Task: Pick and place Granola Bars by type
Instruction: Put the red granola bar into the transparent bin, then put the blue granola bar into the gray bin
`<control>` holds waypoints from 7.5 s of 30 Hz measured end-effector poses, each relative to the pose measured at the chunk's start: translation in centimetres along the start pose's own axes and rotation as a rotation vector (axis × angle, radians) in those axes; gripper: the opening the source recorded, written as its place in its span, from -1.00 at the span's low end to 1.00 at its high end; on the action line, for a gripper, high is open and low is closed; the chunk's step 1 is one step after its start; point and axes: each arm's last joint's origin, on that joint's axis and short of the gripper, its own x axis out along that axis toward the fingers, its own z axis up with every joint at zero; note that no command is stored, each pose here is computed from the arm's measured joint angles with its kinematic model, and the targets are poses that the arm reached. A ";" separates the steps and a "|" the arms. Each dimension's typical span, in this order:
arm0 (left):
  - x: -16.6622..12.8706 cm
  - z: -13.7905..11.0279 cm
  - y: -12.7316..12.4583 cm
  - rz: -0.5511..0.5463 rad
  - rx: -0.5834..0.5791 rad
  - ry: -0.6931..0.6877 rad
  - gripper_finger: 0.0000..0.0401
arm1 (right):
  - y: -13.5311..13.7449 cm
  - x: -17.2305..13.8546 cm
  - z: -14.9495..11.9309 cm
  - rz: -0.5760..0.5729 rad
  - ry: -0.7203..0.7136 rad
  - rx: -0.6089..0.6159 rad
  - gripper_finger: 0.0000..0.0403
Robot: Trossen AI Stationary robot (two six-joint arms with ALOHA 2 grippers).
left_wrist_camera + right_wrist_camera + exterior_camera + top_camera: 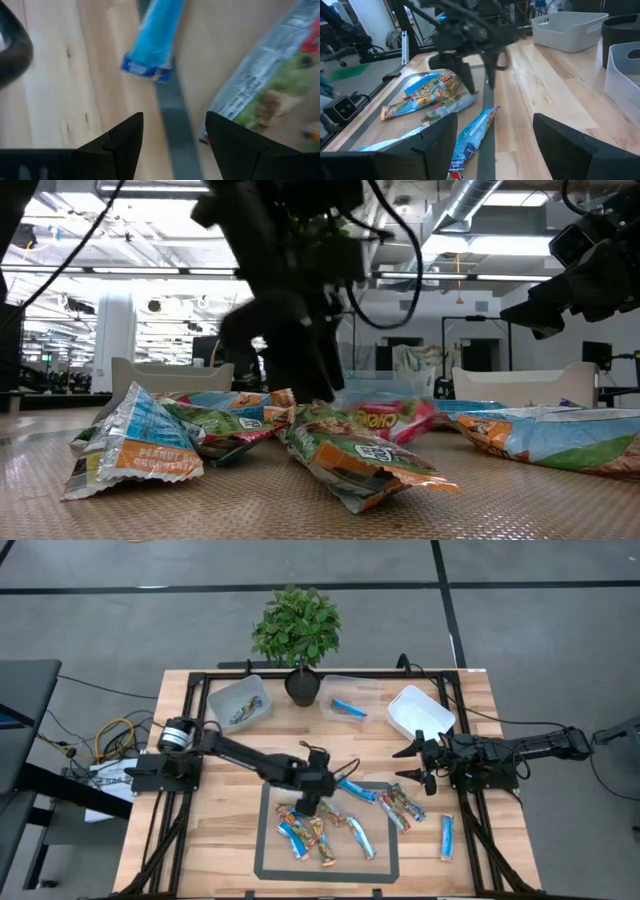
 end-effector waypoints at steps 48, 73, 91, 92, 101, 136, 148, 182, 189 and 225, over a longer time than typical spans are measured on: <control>3.0 2.6 -4.9 -0.139 0.463 -0.076 -0.04 | 0.0 0.0 0.0 0.000 0.001 0.000 0.27; -2.3 4.5 0.5 0.090 0.150 -0.211 -0.89 | 0.0 0.0 0.0 0.000 0.002 0.000 0.27; -0.1 1.0 16.7 0.550 -0.177 -0.264 -0.90 | 0.0 0.0 0.0 0.000 0.001 0.000 0.27; 0.5 1.1 17.0 0.540 -0.179 -0.285 -0.90 | 0.0 0.0 0.0 0.000 0.002 0.000 0.27; 3.6 2.1 19.1 0.597 -0.126 -0.241 -0.87 | 0.0 0.1 0.0 -0.002 0.006 0.000 0.27; -2.5 8.0 2.0 0.041 0.076 -0.237 0.17 | 0.0 0.0 -0.1 -0.001 0.008 0.000 0.27; -0.5 8.2 -1.3 -0.028 0.025 -0.228 0.14 | 0.0 0.0 -0.1 -0.001 0.008 0.000 0.27; 5.9 5.8 -0.8 0.173 0.090 -0.044 0.14 | 0.0 0.0 -0.1 -0.001 0.008 0.000 0.27; 6.1 5.6 -0.2 0.175 0.081 -0.035 0.14 | 0.0 0.0 -0.1 0.000 0.008 0.000 0.27; -0.1 4.9 6.5 0.245 -0.256 0.004 -0.82 | 0.0 0.0 -0.1 0.000 0.008 0.000 0.27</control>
